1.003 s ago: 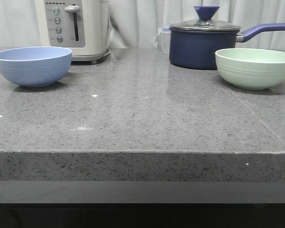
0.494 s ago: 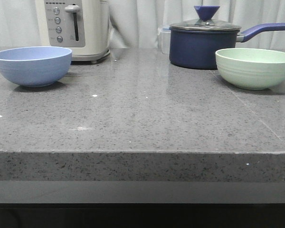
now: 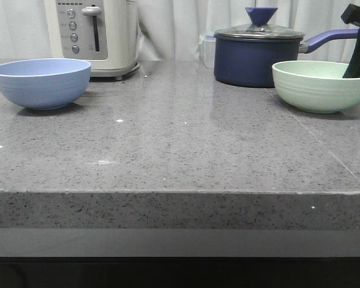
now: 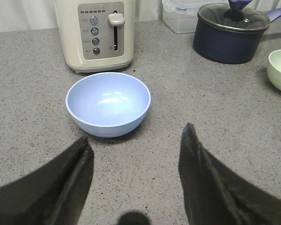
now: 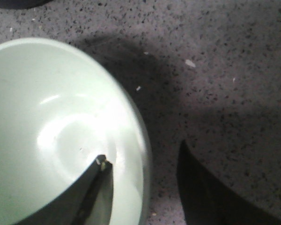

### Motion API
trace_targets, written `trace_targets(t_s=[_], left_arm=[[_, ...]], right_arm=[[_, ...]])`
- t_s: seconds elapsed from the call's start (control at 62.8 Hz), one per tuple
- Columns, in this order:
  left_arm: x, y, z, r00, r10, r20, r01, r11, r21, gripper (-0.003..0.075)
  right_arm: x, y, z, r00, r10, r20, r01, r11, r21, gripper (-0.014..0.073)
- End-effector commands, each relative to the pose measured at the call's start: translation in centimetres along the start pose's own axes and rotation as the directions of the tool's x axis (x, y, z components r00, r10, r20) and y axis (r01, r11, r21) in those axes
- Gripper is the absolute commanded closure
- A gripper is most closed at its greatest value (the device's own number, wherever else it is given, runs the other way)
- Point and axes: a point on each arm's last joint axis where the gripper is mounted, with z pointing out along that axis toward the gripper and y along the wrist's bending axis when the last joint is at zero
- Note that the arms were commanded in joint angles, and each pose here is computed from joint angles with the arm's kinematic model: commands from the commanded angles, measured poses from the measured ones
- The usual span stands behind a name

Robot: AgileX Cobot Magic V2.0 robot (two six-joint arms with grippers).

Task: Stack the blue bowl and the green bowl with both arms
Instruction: 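Grasp the pale green bowl rim with the right gripper and lift, then carry the green bowl toward the table center and set it down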

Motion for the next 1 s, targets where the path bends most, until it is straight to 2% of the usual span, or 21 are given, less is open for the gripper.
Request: trace_targets(t_s=[0.0,0.43,0.525,0.669,0.748,0.987], left_arm=[[-1.5,-0.2,-0.2,0.995,-0.007,0.1,0.005,1.0,0.017,0.0313],[-1.5,-0.2,-0.2,0.995,-0.007,0.1,0.005,1.0,0.017,0.0313],[-1.5,-0.2,-0.2,0.995,-0.007,0.096,0.005,1.0,0.017,0.0313],[-1.5,-0.2,-0.2,0.996,-0.007,0.092,0.005,1.0,0.017,0.0313],[-1.5,-0.2,-0.2,0.996,-0.007,0.092,0.005,1.0,0.017,0.0313],[-1.5,-0.2,-0.2,0.996,-0.007,0.092,0.005,1.0,0.017,0.0313]], right_arm=[[-1.2,0.9,-2.4,0.993,-0.013,0.114,0.016,1.0,-0.025,0.033],[-1.6,1.4,-3.6,0.992,-0.053,0.112,0.055,0.998,-0.016,0.0655],[-1.6,2.4,-5.0,0.991,-0.087,0.101,0.09,0.996,-0.025,0.0655],[-1.2,5.7,-7.2,0.972,-0.209,0.104,0.213,0.977,-0.022,0.0655],[-0.8,8.8,-7.8,0.946,-0.303,0.113,0.307,0.951,-0.025,0.0649],[1.5,17.2,-6.9,0.879,-0.446,0.171,0.455,0.89,-0.018,0.0649]])
